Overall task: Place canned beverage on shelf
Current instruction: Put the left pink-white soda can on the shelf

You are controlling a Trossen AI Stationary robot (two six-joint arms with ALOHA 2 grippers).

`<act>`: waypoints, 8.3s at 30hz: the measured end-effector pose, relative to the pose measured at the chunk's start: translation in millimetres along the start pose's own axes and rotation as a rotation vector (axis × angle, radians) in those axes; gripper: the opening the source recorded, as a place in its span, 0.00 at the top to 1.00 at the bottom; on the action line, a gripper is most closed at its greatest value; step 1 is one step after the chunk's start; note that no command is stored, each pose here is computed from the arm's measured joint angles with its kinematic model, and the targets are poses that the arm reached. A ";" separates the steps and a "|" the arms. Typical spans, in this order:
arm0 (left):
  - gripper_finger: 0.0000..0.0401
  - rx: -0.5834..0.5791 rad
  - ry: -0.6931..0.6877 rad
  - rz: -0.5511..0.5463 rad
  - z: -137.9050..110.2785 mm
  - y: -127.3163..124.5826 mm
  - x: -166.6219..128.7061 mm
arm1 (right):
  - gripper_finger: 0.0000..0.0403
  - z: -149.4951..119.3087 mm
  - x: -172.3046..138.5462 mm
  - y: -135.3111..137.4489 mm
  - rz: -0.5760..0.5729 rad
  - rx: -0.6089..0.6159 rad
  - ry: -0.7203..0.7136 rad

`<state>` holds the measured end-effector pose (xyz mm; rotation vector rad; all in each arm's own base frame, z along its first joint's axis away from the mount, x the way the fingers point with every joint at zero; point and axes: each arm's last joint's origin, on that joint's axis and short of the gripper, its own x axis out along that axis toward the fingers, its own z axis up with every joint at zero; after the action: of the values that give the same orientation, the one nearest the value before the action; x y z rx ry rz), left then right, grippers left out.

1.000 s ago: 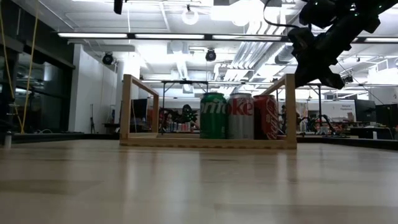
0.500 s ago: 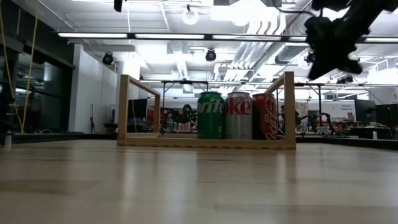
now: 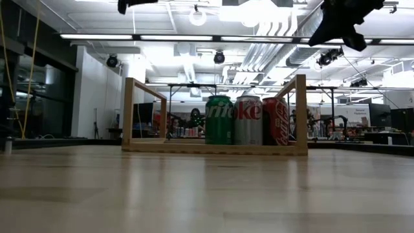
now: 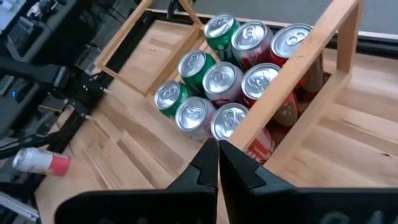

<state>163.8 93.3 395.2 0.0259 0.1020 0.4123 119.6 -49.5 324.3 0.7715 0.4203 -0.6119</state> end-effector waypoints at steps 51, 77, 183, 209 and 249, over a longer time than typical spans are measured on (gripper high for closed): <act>0.01 0.123 1.431 -0.361 -90.5 -238.2 -130.1 | 1.00 -2.7 5.5 0.9 0.040 -0.285 0.068; 0.01 0.308 1.416 -0.442 -156.0 -240.0 -163.6 | 1.00 -0.9 5.7 -1.3 -0.042 -0.259 0.017; 0.32 -1.134 -0.603 -0.094 29.2 -74.1 -1.8 | 0.12 79.8 92.6 240.3 0.625 -0.559 -0.298; 0.32 -1.173 -0.679 -0.119 34.7 -68.5 -4.4 | 0.12 76.6 117.2 292.0 0.162 -0.833 -0.763; 0.16 -0.928 -0.652 -0.056 30.2 -59.4 10.6 | 0.26 88.9 111.5 291.3 -0.085 -0.874 -0.679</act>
<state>200.3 42.9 421.5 -0.7519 -0.7342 0.3476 403.8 7.5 469.9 -0.2994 0.0582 -0.6494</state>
